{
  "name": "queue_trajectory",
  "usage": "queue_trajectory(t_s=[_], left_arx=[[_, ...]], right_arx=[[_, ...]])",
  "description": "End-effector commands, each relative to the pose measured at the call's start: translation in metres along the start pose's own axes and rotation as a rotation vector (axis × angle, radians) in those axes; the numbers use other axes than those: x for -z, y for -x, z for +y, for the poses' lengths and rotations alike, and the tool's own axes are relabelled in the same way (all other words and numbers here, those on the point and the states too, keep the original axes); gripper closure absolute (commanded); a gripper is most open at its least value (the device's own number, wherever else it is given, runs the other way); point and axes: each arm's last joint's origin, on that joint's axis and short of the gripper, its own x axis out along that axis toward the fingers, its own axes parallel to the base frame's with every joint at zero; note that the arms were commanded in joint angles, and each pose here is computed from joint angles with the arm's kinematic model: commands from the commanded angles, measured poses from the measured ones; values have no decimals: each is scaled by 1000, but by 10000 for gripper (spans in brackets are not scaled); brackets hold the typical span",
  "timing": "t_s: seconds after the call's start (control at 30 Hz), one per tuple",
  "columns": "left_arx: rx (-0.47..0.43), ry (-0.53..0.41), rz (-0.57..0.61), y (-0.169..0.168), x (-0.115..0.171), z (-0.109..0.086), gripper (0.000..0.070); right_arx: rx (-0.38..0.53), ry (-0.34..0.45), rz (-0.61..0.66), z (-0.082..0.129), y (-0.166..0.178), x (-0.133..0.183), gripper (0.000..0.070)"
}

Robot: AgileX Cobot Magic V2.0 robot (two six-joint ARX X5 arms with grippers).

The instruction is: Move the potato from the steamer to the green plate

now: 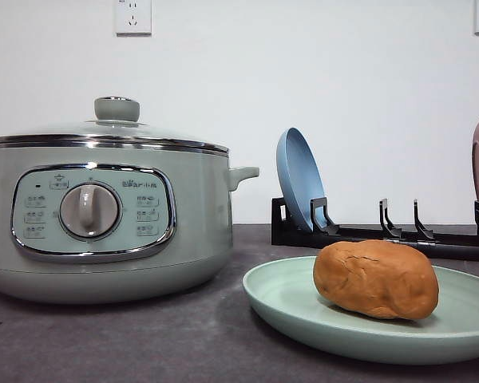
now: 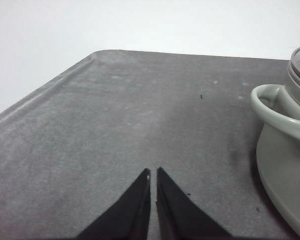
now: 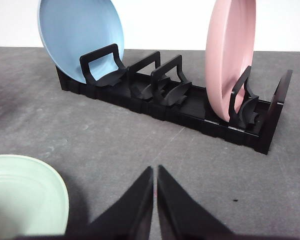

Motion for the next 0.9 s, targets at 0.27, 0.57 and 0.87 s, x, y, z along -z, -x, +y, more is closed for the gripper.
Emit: queue_trajectory(t_s=[0.27,0.57,0.87], left_arx=[[-2,-1,26,-2,7,0,685],[-3,-1,25,-2,7,0,685],[-3,-1,25,-2,7,0,685]], right_arx=[[2,-12,-4,0,0,1,700],[1,-12,-4,0,0,1,700],[1,-12,-3,0,0,1,700]])
